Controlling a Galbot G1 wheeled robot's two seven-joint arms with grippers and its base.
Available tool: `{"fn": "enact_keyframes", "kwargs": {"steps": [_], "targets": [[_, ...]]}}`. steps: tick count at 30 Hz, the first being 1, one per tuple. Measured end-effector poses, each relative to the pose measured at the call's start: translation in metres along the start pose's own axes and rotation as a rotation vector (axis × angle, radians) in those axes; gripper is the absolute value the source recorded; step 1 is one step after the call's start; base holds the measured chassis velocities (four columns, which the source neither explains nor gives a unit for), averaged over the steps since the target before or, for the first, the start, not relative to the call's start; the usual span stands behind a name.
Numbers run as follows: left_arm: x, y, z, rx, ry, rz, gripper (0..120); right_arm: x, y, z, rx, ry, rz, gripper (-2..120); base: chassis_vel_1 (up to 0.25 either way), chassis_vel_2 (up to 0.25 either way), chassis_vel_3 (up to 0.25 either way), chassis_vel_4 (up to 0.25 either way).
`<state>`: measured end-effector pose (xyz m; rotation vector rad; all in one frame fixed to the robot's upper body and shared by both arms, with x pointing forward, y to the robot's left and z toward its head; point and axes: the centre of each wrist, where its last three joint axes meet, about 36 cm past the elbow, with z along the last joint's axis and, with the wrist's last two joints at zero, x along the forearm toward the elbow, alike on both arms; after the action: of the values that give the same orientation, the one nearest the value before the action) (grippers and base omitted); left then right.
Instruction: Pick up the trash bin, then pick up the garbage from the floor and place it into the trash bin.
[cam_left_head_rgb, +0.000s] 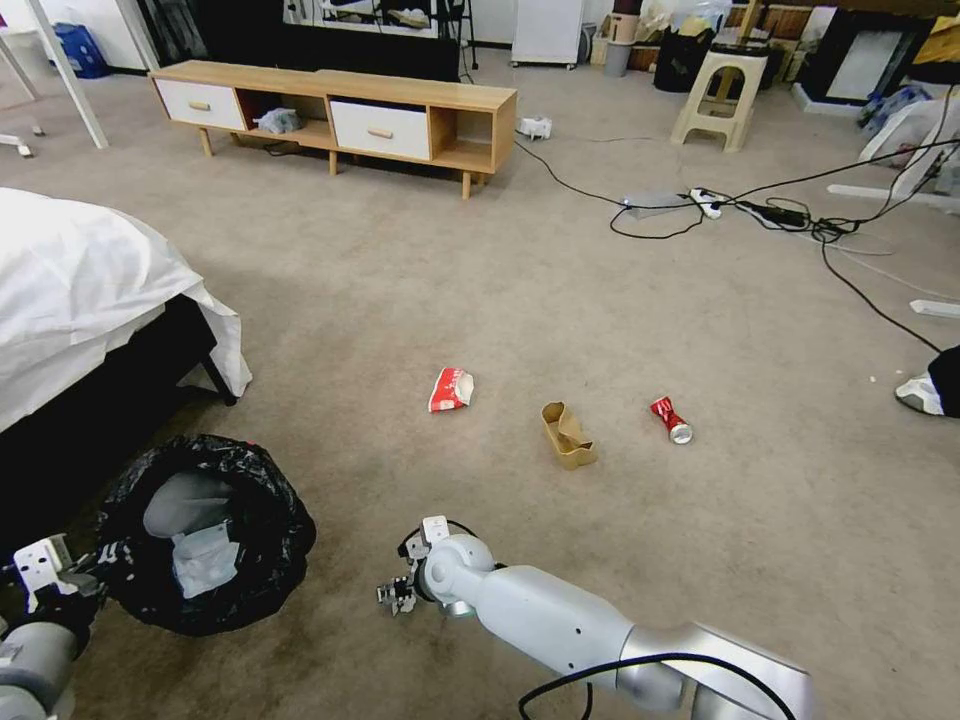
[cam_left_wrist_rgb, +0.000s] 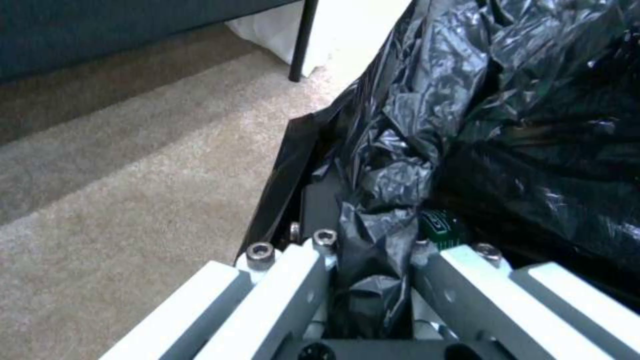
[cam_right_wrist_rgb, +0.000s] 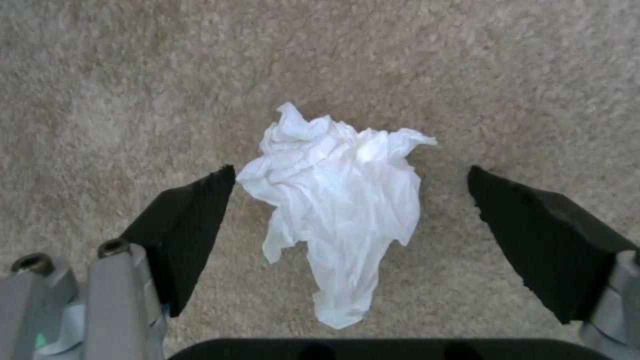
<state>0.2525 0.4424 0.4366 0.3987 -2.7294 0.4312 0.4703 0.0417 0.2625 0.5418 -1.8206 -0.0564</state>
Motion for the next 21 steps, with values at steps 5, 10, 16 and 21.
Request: {"fn": "enact_keyframes", "kwargs": {"steps": [5, 10, 16, 21], "targets": [[0.0, 0.0, 0.0, 0.0, -0.001, 0.003, 1, -0.001, 0.001, 0.001, -0.001, 0.002, -0.001, 86, 0.0, 0.0, 0.0, 0.0], [-0.001, 0.0, 0.0, 0.0, -0.002, 0.005, 1, -0.002, 0.004, 0.002, -0.001, 0.005, 0.002, 86, 0.0, 0.0, 0.0, 0.0], [-0.001, -0.002, -0.001, 0.0, -0.005, 0.009, 1, -0.002, 0.008, 0.005, 0.003, 0.008, 0.003, 86, 0.0, 0.0, 0.0, 0.0], [-0.002, -0.003, -0.002, 0.0, -0.005, 0.012, 1, 0.002, 0.022, 0.009, 0.008, 0.017, -0.013, 85, 0.0, 0.0, 0.0, 0.0]]}}
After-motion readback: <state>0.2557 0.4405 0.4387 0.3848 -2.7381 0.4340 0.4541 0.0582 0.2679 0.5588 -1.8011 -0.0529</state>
